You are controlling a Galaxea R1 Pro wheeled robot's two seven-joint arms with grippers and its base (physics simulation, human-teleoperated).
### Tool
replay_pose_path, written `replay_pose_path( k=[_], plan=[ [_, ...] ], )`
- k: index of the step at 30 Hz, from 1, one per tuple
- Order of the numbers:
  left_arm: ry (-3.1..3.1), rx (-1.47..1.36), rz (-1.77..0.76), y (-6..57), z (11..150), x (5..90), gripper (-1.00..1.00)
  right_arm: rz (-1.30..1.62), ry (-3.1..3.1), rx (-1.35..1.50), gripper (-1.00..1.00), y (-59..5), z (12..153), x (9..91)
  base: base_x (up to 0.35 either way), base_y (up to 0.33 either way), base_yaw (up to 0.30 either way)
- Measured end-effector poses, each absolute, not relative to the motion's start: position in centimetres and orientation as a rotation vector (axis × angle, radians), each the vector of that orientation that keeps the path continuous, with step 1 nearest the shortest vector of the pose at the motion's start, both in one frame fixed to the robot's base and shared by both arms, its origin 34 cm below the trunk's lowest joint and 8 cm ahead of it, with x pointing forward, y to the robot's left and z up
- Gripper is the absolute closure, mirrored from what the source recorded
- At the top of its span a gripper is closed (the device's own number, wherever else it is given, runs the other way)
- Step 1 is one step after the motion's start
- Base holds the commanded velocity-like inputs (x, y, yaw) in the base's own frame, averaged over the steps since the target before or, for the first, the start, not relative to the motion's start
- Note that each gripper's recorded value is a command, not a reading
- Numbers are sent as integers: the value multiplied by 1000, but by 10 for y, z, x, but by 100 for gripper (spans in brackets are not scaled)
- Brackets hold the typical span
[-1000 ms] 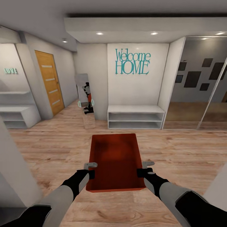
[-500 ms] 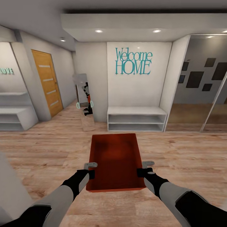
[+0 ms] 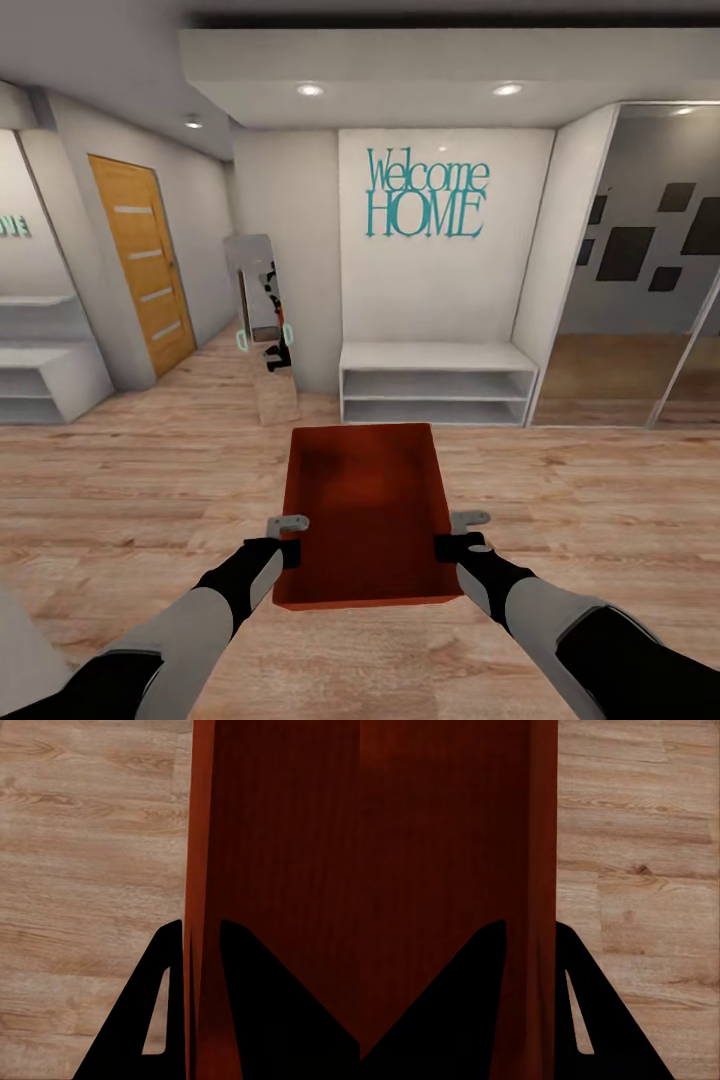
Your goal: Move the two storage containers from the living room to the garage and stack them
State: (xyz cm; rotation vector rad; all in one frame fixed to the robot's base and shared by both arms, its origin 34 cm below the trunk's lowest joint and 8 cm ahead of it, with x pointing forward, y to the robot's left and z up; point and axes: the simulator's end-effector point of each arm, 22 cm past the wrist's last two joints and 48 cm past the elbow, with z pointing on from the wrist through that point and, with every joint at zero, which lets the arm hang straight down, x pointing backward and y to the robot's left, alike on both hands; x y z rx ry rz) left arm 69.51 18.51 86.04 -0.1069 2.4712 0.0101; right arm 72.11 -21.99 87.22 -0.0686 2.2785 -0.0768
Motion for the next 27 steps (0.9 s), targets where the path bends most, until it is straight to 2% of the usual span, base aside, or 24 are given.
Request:
replay_pose_path(
  k=[14, 27],
  plan=[
    [2470, -108, 11, 184, 861, 695, 100, -77, 2277, -69, 100, -220, 873, 722, 328, 0, 11],
    [2469, -108, 10, 185, 861, 695, 100, -77, 2277, -70, 100, -220, 873, 722, 328, 0, 251]
  ],
)
